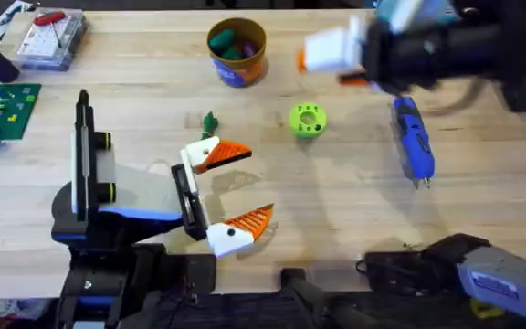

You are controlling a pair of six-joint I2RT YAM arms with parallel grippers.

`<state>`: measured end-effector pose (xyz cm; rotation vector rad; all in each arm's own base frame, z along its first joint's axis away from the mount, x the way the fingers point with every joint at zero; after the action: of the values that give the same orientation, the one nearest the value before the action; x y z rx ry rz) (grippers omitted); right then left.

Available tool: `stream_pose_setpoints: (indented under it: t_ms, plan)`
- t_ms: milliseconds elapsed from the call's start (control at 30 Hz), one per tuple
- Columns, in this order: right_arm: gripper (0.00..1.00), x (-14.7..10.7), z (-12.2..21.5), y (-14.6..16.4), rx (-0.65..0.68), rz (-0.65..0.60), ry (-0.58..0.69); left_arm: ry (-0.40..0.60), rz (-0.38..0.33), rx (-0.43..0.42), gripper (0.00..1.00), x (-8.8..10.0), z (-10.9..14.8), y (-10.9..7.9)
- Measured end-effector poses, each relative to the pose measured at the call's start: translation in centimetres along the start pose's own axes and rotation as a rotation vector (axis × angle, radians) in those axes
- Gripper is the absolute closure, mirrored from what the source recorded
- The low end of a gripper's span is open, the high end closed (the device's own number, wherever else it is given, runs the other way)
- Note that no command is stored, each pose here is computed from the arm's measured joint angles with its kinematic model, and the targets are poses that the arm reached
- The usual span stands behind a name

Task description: Pick up the gripper from the table and insert it into the empty holder that is missing its gripper. Then pick up a screw, insert it into the mounting hole, and use the screwdriver to tighten it. Finally, clean up the table by picking up the vegetable and placing it into the bucket.

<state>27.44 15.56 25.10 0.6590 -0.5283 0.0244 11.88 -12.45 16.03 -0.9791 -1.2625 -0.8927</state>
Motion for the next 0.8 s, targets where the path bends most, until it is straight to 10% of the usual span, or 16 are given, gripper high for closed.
stream_pose_setpoints:
  t_ms: [367,800]
  plan:
    - [0.006,-6.5,6.4,-4.5,-0.348,0.121,0.144,0.0,0.0,-0.001,0.014,0.0,0.0,0.0]
    - [0.006,-6.9,2.8,-6.5,-0.435,0.234,0.274,0.0,0.0,0.0,0.013,0.0,0.0,0.0]
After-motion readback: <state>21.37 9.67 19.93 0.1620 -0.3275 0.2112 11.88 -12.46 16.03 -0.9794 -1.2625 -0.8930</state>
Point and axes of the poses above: each hand's point on the last joint's axis, 136 mm out from that joint toward the fingers, its own z axis back along the fingers, its own y axis along the line the jaws close on, x = y × z, the point moved 4 cm from there along z, back along the fingers, and after that the axes turned 2 degrees about -z, right-handed, at the moved point
